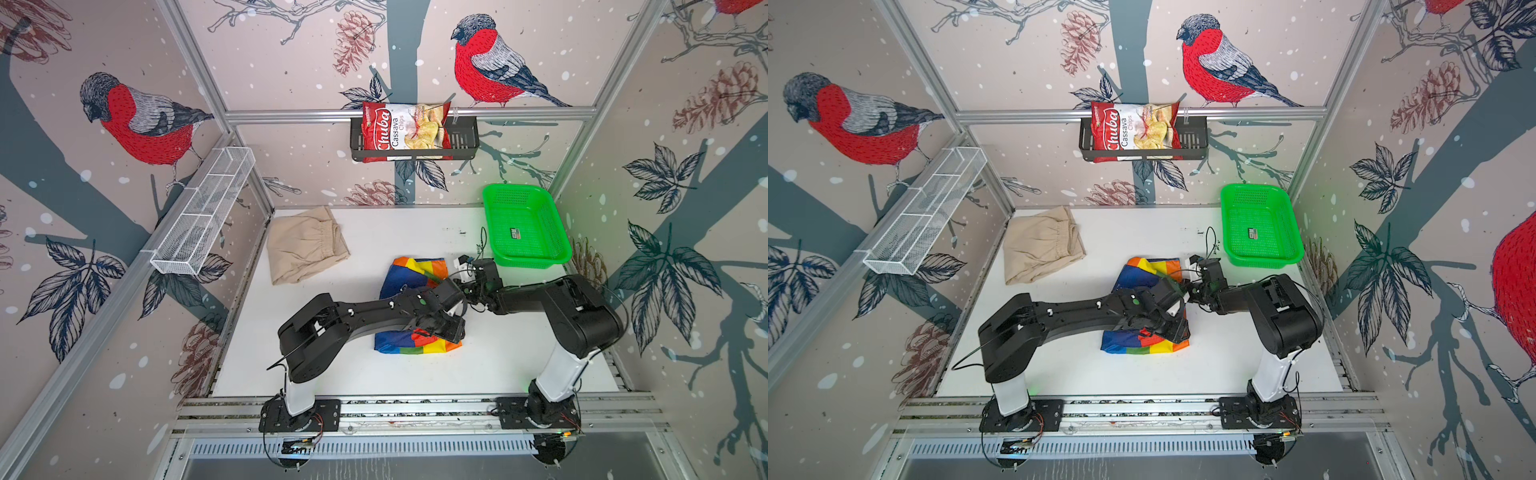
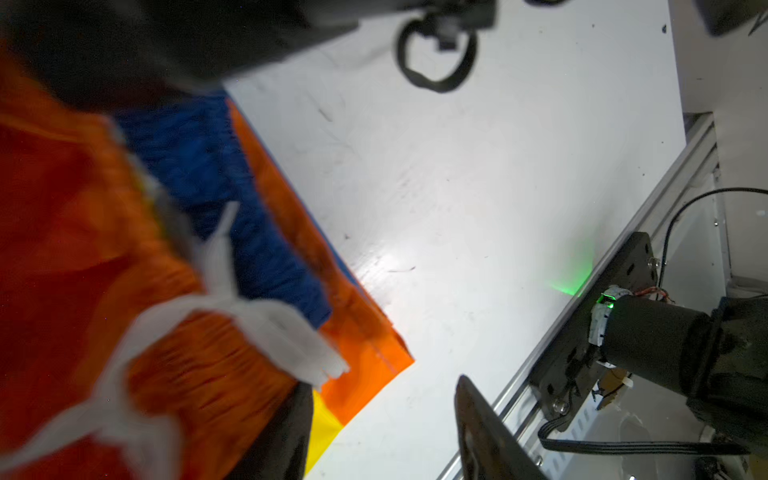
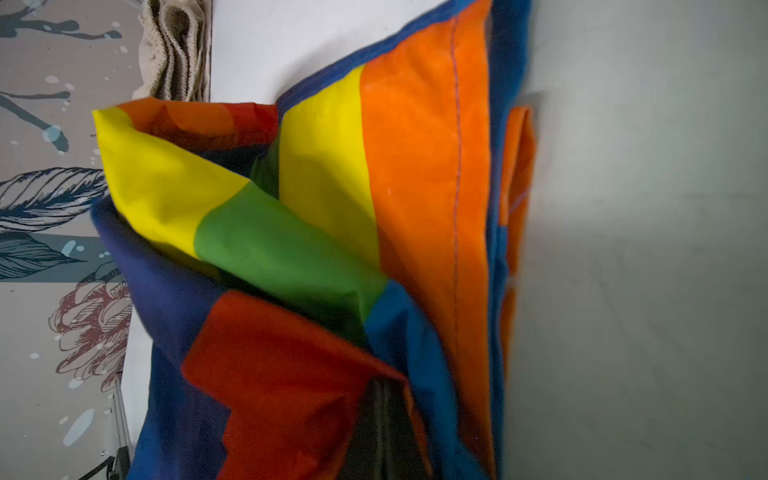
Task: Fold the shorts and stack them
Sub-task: 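Grasp the bundle edge with the left gripper while the right holds the far side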
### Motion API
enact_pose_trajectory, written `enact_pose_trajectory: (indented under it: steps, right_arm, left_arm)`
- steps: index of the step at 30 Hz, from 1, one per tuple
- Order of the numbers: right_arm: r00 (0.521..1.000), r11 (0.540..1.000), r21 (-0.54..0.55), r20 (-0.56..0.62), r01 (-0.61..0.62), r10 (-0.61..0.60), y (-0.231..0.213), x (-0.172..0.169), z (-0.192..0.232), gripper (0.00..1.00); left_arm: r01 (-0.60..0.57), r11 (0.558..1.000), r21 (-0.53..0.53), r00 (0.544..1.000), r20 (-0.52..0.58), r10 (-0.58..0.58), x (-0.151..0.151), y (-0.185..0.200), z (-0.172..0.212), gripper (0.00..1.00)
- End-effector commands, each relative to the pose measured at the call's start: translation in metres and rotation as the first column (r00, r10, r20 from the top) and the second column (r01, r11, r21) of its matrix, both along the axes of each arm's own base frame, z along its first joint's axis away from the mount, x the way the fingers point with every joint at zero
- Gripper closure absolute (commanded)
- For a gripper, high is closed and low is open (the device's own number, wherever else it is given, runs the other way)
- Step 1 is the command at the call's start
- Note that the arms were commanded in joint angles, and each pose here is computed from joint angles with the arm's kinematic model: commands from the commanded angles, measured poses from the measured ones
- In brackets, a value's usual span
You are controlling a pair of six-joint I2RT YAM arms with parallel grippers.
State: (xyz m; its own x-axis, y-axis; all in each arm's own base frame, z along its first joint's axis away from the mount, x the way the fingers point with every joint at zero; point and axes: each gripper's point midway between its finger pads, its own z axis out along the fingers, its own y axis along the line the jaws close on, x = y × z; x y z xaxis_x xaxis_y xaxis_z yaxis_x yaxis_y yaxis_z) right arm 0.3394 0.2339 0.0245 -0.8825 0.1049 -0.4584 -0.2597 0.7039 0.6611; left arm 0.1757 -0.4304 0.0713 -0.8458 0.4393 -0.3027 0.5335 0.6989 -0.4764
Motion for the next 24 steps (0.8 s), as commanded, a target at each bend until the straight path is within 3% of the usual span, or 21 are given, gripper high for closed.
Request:
enact_pose_trajectory:
  steps: [1, 6, 12, 17, 24]
  right_arm:
    - [1.0, 1.0, 0.003, 0.006, 0.015, -0.015, 0.0, 0.005, 0.0, 0.96]
    - [1.0, 1.0, -0.019, 0.013, 0.004, -0.004, -0.003, 0.006, 0.0, 0.96]
    - [0.996, 1.0, 0.01, 0.084, 0.002, -0.003, -0.002, 0.007, 0.039, 0.89]
    - [0.98, 1.0, -0.016, 0.197, 0.008, -0.004, 0.003, 0.003, 0.086, 0.84]
    - [0.981, 0.995, -0.073, 0.179, -0.066, 0.078, 0.042, -0.027, 0.082, 0.84]
  left_arm:
    - [0.048, 0.999, 0.018, 0.998, -0.05, -0.047, -0.013, -0.003, -0.013, 0.48]
    - [0.059, 0.997, 0.051, 0.995, -0.08, -0.055, -0.02, 0.005, -0.026, 0.52]
    - [0.073, 0.992, -0.101, 0.996, 0.059, -0.068, 0.0, -0.008, 0.061, 0.55]
    - [-0.059, 0.979, -0.193, 0.99, 0.116, 0.082, 0.035, 0.018, 0.106, 0.55]
    - [-0.298, 0.927, -0.229, 0.943, 0.081, 0.324, 0.066, 0.078, 0.08, 0.59]
